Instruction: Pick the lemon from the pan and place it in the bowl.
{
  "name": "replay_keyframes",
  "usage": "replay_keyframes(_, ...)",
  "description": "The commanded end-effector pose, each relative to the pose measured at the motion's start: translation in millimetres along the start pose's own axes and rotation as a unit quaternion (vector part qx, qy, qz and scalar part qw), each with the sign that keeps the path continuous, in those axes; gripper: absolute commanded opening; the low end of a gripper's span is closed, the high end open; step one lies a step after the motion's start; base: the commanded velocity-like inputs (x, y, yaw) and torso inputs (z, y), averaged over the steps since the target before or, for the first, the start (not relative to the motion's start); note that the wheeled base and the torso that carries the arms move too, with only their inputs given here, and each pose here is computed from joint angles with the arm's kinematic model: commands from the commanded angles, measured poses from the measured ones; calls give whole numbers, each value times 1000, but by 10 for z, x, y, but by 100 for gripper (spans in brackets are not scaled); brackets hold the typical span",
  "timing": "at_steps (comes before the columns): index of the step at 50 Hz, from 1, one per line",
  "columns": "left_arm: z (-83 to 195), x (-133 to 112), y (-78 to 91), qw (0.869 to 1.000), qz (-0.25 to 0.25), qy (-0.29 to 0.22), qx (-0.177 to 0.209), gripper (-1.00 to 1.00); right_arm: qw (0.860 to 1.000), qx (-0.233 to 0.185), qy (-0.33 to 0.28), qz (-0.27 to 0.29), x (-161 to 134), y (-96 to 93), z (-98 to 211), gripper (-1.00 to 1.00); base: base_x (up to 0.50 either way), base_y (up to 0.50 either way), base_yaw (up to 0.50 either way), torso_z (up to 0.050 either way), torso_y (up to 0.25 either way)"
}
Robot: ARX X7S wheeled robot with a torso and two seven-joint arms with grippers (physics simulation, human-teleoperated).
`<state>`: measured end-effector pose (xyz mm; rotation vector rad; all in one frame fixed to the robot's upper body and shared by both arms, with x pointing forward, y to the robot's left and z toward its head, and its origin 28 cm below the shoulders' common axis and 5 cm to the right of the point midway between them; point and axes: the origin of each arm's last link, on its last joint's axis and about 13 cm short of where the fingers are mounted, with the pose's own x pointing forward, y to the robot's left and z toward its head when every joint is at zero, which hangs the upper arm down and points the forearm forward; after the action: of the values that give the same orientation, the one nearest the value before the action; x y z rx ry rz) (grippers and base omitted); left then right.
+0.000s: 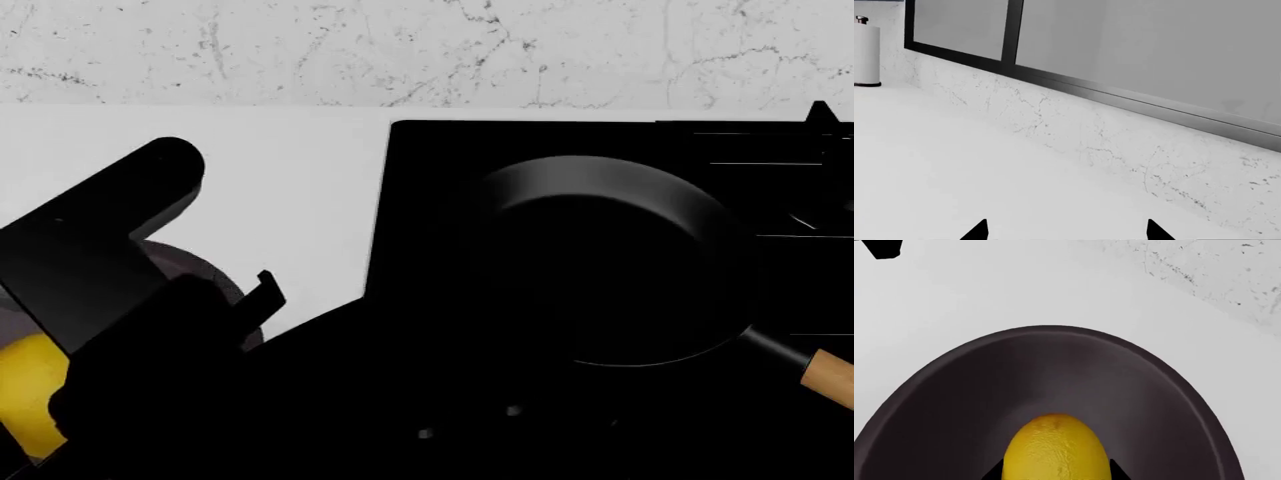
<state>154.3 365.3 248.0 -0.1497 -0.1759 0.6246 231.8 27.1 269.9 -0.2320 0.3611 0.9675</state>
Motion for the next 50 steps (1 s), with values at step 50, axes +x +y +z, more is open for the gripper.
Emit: replay_keyframes(50,-106,-34,94,1000,11,9,-5,100,1000,-7,25,8,102,6,-133,-100,0,0,0,0,0)
